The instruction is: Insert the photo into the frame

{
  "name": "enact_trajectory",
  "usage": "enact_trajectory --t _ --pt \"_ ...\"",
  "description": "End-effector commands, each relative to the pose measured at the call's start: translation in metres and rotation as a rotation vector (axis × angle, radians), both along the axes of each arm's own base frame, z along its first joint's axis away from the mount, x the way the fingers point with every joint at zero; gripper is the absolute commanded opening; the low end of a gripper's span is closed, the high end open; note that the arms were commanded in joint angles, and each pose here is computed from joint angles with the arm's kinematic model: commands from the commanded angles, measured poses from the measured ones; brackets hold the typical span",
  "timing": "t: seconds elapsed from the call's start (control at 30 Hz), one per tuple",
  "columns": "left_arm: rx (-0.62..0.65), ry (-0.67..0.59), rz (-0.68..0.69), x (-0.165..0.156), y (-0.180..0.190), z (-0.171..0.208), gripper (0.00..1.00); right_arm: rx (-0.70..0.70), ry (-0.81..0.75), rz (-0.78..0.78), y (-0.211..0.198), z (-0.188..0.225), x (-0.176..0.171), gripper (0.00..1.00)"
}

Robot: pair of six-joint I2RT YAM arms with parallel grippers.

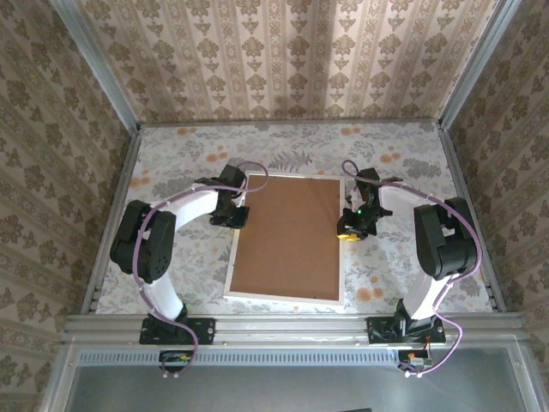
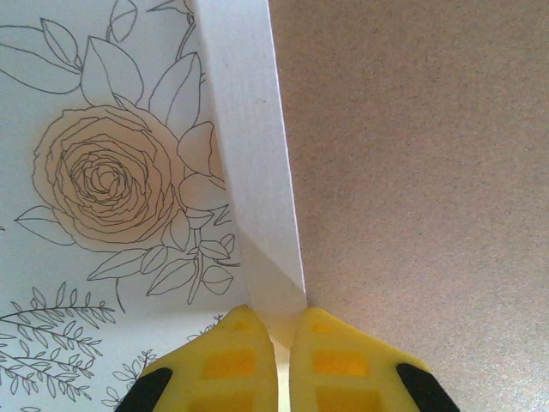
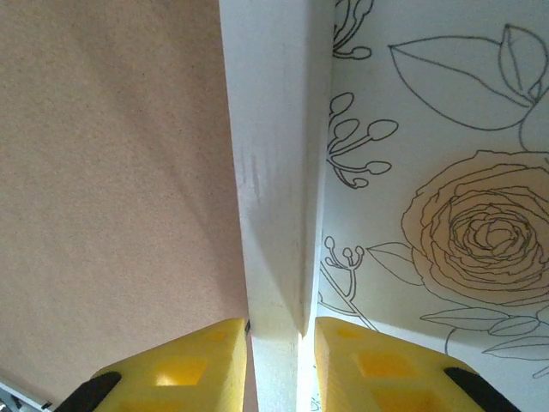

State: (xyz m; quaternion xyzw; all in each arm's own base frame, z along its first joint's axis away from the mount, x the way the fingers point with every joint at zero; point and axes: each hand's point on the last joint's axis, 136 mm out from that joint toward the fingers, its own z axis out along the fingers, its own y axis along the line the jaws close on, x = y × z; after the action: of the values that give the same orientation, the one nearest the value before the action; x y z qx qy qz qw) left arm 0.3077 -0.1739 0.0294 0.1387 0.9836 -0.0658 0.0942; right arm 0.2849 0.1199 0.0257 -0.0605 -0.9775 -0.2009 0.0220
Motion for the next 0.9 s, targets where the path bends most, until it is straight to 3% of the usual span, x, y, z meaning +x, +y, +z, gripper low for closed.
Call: enact_trajectory --t 0.0,0.53,0.87 --pt "0.065 0.066 -0.029 -0.019 0.009 -0.01 0.07 0.019 0.008 0.013 0.0 0.006 0.001 0.29" --pt "0.061 0.066 -0.029 -0.02 0.009 -0.011 0.07 -0.038 0.043 0.032 -0.005 -0.008 -0.001 0.28" --pt "0.04 0.071 -0.029 -0.022 0.005 -0.013 0.07 -0.039 0.045 0.043 0.012 -0.008 -0.002 0.32"
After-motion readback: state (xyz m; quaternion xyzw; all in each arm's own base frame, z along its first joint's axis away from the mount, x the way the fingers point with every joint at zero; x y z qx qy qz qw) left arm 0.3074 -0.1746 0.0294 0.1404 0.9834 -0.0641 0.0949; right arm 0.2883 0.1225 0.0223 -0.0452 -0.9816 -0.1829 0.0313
